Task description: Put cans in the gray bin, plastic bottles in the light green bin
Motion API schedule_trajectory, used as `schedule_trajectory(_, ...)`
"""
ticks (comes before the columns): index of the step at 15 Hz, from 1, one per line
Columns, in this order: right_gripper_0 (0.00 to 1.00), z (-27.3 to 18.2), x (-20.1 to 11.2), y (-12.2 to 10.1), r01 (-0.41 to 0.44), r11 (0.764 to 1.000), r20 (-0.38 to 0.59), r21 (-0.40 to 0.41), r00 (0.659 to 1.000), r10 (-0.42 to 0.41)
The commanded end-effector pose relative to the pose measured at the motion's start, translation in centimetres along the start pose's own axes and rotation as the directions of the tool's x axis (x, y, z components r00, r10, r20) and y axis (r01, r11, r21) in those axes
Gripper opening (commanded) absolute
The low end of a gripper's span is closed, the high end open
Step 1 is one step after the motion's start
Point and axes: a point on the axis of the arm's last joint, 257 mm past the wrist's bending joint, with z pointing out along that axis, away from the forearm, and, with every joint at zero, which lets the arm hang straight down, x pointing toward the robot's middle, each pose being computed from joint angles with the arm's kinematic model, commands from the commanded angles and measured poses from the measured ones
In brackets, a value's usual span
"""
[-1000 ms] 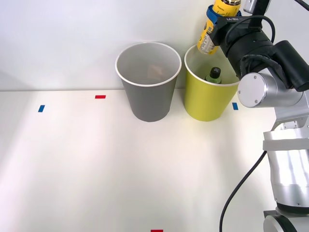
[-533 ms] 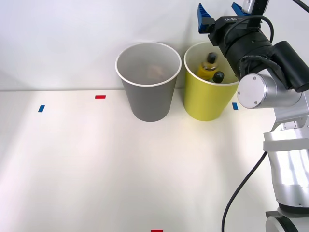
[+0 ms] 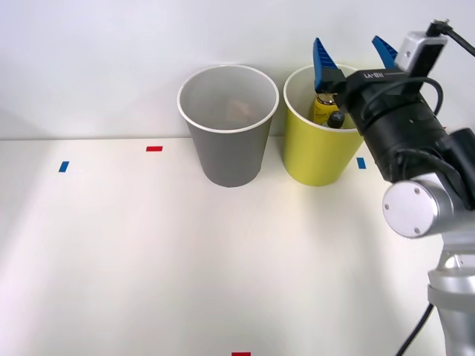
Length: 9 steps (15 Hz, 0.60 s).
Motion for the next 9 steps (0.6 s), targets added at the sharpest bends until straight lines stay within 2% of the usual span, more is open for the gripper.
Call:
schedule_trajectory(1, 1.00, -5.3, -1.1, 0.7, -0.059, 0.998, 0.007, -0.013, 0.998, 0.059)
schedule_trajectory(6, 1.00, -13.0, 1.3, 0.4, -0.094, 0.994, 0.057, 0.058, 0.994, 0.091)
schedule_trajectory(9, 1.00, -17.4, 3.6, 0.6, -0.073, 0.993, 0.032, 0.089, 0.997, 0.070)
